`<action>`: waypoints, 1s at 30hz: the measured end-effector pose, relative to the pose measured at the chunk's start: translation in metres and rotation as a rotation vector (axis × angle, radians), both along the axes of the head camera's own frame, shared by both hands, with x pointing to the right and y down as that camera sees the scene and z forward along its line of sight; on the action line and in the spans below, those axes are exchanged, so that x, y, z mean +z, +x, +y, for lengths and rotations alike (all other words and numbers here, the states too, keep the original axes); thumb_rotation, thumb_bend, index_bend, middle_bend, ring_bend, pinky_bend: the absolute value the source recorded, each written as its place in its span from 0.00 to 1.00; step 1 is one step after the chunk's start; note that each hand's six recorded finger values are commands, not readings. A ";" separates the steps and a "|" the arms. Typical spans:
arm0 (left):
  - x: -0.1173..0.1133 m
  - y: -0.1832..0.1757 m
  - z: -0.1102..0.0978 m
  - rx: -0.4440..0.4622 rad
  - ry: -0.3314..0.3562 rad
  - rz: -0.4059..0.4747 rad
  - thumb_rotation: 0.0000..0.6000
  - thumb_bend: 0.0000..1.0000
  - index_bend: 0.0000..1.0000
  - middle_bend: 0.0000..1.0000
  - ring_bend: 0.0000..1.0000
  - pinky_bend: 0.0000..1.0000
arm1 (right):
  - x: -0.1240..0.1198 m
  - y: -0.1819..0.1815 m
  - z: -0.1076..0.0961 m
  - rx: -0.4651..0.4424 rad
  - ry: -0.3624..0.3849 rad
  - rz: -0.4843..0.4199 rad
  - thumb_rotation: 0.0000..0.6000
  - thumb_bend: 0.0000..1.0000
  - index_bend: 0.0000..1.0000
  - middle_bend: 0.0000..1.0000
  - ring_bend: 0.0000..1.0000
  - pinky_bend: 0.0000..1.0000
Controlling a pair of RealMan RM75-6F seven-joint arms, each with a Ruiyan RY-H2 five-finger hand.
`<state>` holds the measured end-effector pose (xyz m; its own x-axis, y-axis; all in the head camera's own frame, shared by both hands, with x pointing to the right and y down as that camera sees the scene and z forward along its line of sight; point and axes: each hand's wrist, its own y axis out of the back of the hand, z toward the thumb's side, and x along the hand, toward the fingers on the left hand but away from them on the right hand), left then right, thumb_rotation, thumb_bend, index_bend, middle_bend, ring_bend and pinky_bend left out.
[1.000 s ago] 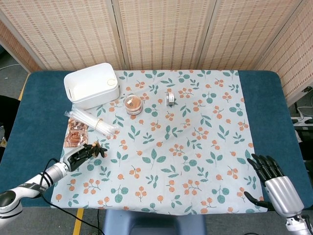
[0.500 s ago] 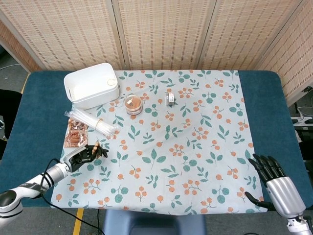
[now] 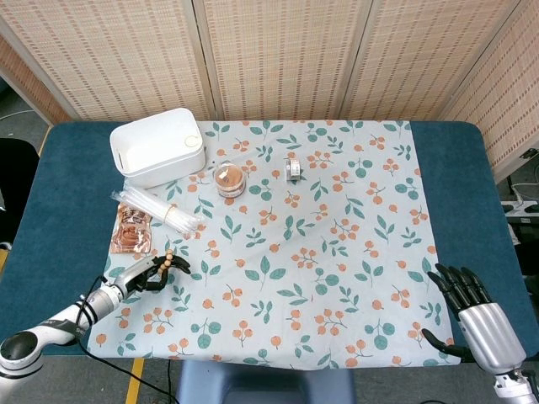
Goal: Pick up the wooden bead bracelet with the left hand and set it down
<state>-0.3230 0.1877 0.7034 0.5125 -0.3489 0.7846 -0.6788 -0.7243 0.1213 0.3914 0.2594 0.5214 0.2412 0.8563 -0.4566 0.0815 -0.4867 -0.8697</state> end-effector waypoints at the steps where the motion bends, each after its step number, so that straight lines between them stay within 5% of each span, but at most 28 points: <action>1: 0.002 0.000 0.002 0.037 0.024 -0.023 1.00 0.75 0.14 0.21 0.02 0.00 | 0.000 0.000 0.000 0.000 0.000 0.000 0.72 0.20 0.00 0.00 0.00 0.00; 9: 0.011 0.006 0.013 0.209 0.168 -0.141 1.00 0.55 0.10 0.19 0.01 0.00 | 0.000 0.000 0.000 0.001 -0.001 0.000 0.72 0.20 0.00 0.00 0.00 0.00; 24: 0.008 0.017 0.025 0.513 0.468 -0.337 1.00 0.53 0.08 0.24 0.14 0.00 | 0.001 0.000 0.000 0.000 -0.003 0.001 0.72 0.20 0.00 0.00 0.00 0.00; 30: -0.001 0.023 0.028 0.537 0.557 -0.318 1.00 0.53 0.12 0.46 0.12 0.00 | 0.000 0.000 0.000 0.000 -0.001 0.000 0.72 0.20 0.00 0.00 0.00 0.00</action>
